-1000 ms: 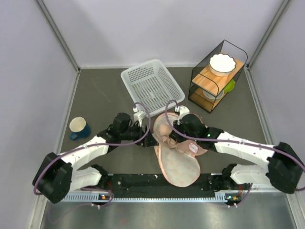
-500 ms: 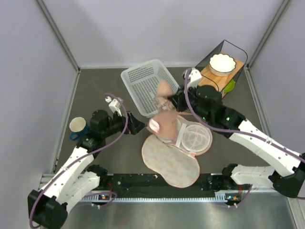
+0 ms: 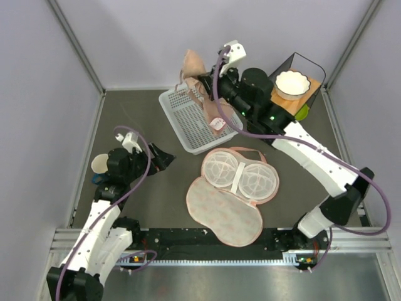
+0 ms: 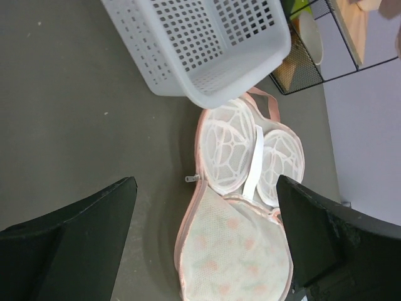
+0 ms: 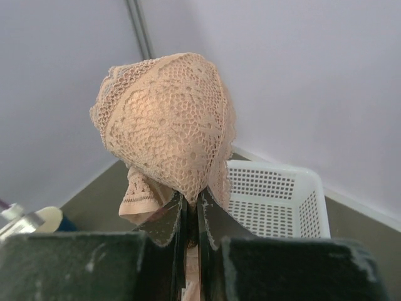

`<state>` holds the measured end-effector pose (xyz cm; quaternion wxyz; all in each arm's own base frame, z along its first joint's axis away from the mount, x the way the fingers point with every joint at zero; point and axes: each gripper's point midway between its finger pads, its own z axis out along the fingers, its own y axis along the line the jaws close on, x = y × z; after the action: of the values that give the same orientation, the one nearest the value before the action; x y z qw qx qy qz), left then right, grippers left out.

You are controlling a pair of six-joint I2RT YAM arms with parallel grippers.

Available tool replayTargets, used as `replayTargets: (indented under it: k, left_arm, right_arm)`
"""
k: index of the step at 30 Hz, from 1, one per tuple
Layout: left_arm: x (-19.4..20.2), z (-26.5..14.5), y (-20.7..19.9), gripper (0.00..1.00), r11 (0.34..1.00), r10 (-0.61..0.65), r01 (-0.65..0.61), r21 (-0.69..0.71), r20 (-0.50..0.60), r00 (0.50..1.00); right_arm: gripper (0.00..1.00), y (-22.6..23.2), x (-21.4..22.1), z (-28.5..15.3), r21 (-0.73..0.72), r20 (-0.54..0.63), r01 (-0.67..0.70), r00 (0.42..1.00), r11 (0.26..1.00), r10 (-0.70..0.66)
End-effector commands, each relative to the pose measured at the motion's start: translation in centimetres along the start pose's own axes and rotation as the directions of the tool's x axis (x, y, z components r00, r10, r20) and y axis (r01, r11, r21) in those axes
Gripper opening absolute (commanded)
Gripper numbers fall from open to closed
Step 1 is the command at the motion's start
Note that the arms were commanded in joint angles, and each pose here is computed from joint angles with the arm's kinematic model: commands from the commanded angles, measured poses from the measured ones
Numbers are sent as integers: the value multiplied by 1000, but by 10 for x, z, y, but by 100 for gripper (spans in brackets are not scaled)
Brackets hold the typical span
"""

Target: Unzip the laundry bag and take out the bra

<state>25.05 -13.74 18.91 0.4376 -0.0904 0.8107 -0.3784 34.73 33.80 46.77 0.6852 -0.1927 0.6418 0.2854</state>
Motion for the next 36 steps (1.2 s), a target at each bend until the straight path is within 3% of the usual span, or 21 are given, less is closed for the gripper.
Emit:
replayTargets:
  k: [1, 8, 9, 10, 11, 12, 13, 20, 24, 26, 31, 33, 34, 36]
  left_arm:
    - [-1, -4, 7, 99, 999, -44, 44, -1, 16, 999]
    - [-1, -8, 9, 99, 999, -44, 44, -5, 24, 999]
    - [0, -8, 12, 99, 999, -46, 46, -15, 21, 999]
    - [0, -7, 13, 99, 999, -49, 49, -18, 20, 999]
    - [0, -7, 13, 99, 999, -48, 49, -14, 20, 999]
    - [0, -5, 14, 99, 999, -51, 51, -15, 9, 999]
    - [-1, -5, 12, 99, 999, -48, 48, -13, 7, 999]
    - [-23, -10, 14, 99, 997, 6, -2, -72, 49, 999]
    - [-37, -17, 7, 99, 997, 38, -32, -77, 84, 996]
    - [-42, -19, 3, 99, 997, 46, -39, -73, 101, 994]
    - [-57, -25, 1, 99, 992, 86, -70, -108, 149, 985]
    - [-61, -26, 0, 99, 990, 100, -84, -112, 154, 983]
    - [-62, -26, -1, 99, 990, 99, -82, -113, 155, 983]
    - [-61, -26, -3, 99, 991, 94, -79, -105, 147, 985]
  right_arm:
    - [0, -17, -3, 31, 37, 66, 37, 997, 999, -40]
    - [0, -53, 76, 81, 128, -24, 0, 1000, 992, 3]
    - [9, -57, 83, 87, 147, -35, 5, 999, 989, 1]
    - [32, -61, 118, 100, 160, -112, 15, 994, 987, 3]
    - [54, -62, 126, 103, 166, -150, 17, 989, 986, 8]
    - [89, -62, 125, 102, 183, -201, 20, 979, 983, 17]
    - [99, -63, 128, 104, 193, -214, 5, 976, 981, 37]
    - [99, -65, 111, 71, 205, -227, 3, 973, 979, 44]
    - [99, -65, 100, 32, 204, -245, 5, 968, 979, 46]
    - [99, -72, 128, 10, 234, -314, 19, 948, 972, 57]
    - [99, -83, 139, -62, 319, -335, -17, 933, 948, 129]
    - [99, -87, 169, -88, 335, -402, 7, 905, 942, 137]
    - [99, -86, 158, -103, 331, -380, -5, 915, 944, 138]
    - [99, -92, 187, -131, 348, -446, 24, 884, 937, 143]
